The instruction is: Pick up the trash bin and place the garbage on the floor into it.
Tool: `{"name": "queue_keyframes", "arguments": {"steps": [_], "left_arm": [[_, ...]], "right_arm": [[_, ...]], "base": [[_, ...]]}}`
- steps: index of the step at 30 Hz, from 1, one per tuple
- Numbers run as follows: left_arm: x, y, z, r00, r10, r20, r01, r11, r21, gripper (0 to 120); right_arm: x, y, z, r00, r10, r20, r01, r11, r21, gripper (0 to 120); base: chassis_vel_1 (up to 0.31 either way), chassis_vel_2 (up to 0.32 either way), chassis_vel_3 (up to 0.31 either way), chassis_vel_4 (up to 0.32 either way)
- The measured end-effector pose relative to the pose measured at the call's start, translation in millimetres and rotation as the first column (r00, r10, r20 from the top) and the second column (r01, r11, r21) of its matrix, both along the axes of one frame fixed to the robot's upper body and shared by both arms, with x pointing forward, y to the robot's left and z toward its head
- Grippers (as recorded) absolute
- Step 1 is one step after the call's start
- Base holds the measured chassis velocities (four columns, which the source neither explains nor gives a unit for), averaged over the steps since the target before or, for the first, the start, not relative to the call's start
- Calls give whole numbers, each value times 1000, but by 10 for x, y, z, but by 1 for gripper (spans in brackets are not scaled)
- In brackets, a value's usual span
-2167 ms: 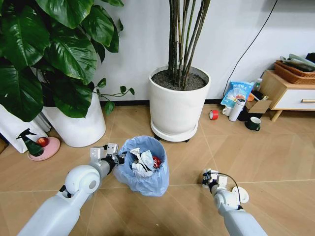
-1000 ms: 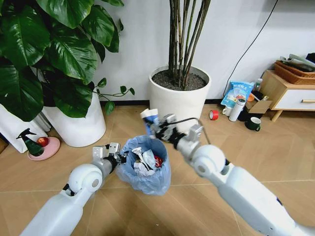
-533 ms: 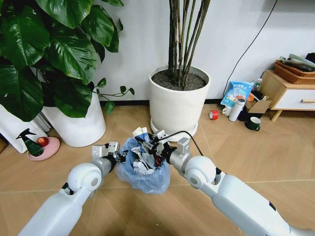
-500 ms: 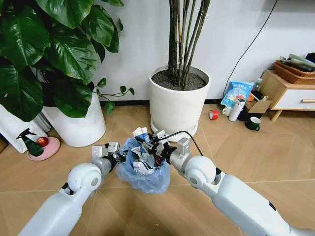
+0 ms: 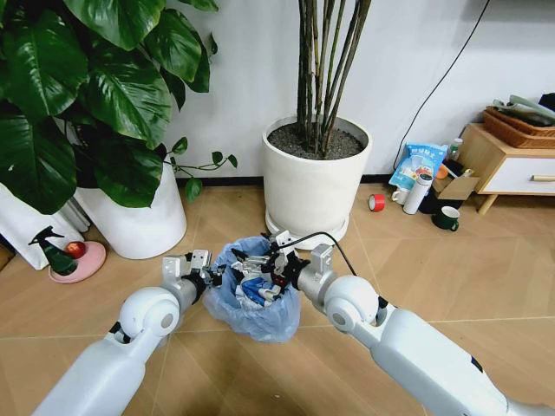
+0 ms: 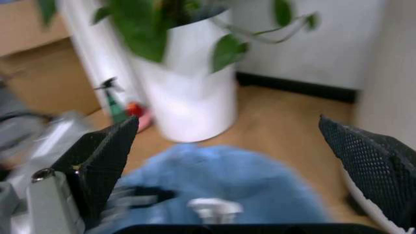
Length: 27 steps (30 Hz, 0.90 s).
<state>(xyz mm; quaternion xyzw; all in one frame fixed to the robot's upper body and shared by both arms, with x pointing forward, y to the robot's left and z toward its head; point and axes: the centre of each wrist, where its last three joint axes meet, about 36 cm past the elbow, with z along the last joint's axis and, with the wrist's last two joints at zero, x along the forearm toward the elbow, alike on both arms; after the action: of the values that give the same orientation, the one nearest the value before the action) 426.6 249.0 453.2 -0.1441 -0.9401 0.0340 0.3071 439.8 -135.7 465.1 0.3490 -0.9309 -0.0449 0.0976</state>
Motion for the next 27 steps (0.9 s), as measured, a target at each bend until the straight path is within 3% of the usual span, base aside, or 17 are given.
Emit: {"name": "queue_keyframes", "arguments": {"steps": [3, 8, 12, 13, 16, 17, 19, 20, 22, 23, 25, 27], "left_arm": [[-19, 19, -2, 1000, 5, 0, -5, 1000, 4, 0], [-32, 17, 4, 1000, 5, 3, -5, 1000, 2, 0], [-36, 21, 10, 1000, 3, 7, -3, 1000, 0, 0], [-36, 21, 10, 1000, 3, 7, -3, 1000, 0, 0], [-34, 26, 12, 1000, 0, 10, 0, 1000, 0, 0], [-34, 26, 12, 1000, 0, 10, 0, 1000, 0, 0], [-33, 27, 12, 1000, -1, 11, 1, 1000, 0, 0], [-33, 27, 12, 1000, -1, 11, 1, 1000, 0, 0], [-33, 26, 12, 1000, -3, 13, 3, 1000, -1, 0], [-33, 26, 12, 1000, -3, 13, 3, 1000, -1, 0], [-37, 24, 17, 1000, -5, 15, 5, 1000, -2, 0], [-40, 22, 20, 1000, -6, 16, 6, 1000, -2, 0]], "right_arm": [[36, -259, 17, 989, -146, 4, 146, 988, -50, 100], [4, -634, -83, 961, -276, -8, 274, 957, -101, 100], [-63, -1216, -420, 891, -453, -17, 443, 877, -186, 100], [-63, -1216, -420, 891, -453, -17, 443, 877, -186, 100], [-141, -1655, -727, 812, -581, -48, 556, 796, -240, 100], [-141, -1655, -727, 812, -581, -48, 556, 796, -240, 100], [-233, -1914, -936, 749, -657, -90, 614, 739, -277, 100], [-233, -1914, -936, 749, -657, -90, 614, 739, -277, 100], [-376, -2166, -1152, 674, -724, -145, 657, 678, -329, 100], [-376, -2166, -1152, 674, -724, -145, 657, 678, -329, 100], [-515, -2356, -1301, 611, -770, -187, 683, 631, -368, 100], [-562, -2409, -1343, 593, -780, -201, 687, 620, -379, 100]], "base": [[0, 0, 0, 0], [0, 0, 0, 0], [0, 0, 0, 0], [0, 0, 0, 0], [0, 0, 0, 0], [0, 0, 0, 0], [0, 0, 0, 0], [0, 0, 0, 0], [0, 0, 0, 0], [0, 0, 0, 0], [0, 0, 0, 0], [0, 0, 0, 0]]}}
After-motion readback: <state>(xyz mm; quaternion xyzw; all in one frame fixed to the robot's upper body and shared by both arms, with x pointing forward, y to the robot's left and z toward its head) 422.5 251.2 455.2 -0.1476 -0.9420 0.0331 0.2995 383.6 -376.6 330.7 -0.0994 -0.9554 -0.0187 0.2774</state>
